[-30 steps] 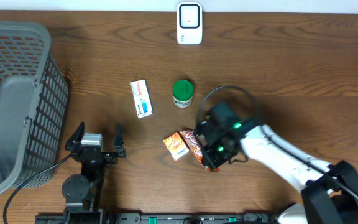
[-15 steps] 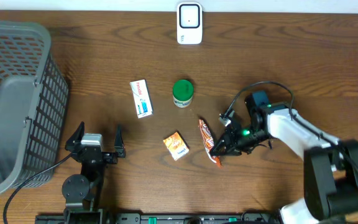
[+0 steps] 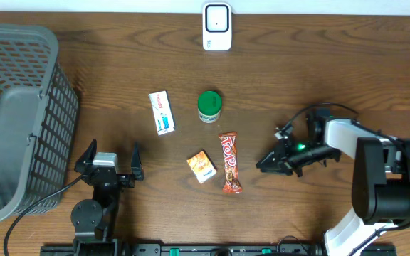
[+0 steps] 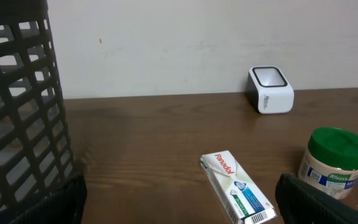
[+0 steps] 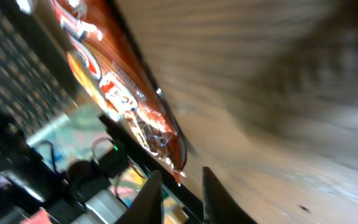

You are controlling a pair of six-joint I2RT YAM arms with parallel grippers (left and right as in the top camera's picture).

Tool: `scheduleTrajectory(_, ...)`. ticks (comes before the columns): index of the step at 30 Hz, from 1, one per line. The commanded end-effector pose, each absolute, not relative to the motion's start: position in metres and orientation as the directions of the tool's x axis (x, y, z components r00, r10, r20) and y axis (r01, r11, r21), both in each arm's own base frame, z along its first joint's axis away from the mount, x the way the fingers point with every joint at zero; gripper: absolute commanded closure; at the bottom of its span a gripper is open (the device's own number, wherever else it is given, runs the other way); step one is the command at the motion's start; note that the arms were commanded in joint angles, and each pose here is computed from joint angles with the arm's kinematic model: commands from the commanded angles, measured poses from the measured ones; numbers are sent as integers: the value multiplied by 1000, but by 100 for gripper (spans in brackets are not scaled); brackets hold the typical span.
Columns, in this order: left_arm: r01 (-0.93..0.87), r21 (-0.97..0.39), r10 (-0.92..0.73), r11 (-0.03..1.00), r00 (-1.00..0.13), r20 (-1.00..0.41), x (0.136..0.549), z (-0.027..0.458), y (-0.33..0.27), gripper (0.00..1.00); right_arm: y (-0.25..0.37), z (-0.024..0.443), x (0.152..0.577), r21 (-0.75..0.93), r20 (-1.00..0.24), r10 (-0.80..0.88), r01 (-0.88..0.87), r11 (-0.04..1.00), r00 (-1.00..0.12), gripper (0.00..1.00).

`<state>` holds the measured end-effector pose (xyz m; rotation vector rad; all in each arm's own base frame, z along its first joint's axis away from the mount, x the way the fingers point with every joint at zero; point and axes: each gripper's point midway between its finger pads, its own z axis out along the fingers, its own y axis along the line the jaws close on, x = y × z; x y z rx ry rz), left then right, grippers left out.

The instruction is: Scan the item barcode

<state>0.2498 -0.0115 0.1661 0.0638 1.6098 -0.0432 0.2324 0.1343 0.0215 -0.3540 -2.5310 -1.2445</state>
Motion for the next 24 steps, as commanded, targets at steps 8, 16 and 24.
scheduleTrajectory(8, 60, 8, 9, 998, -32, -999, 250, 168, -10, 4, 128, 24, 234, 662, 208, 6, 146, 735, -978, 26)
scheduleTrajectory(16, 60, 8, 9, 998, -32, -999, 250, 168, -10, 4, 146, 64, 231, 454, -112, -209, -237, 859, -972, 23)
scheduleTrajectory(24, 60, 8, 9, 998, -31, -999, 250, 168, -10, 4, 140, 98, 216, 65, -350, -363, -409, 910, -864, 26)
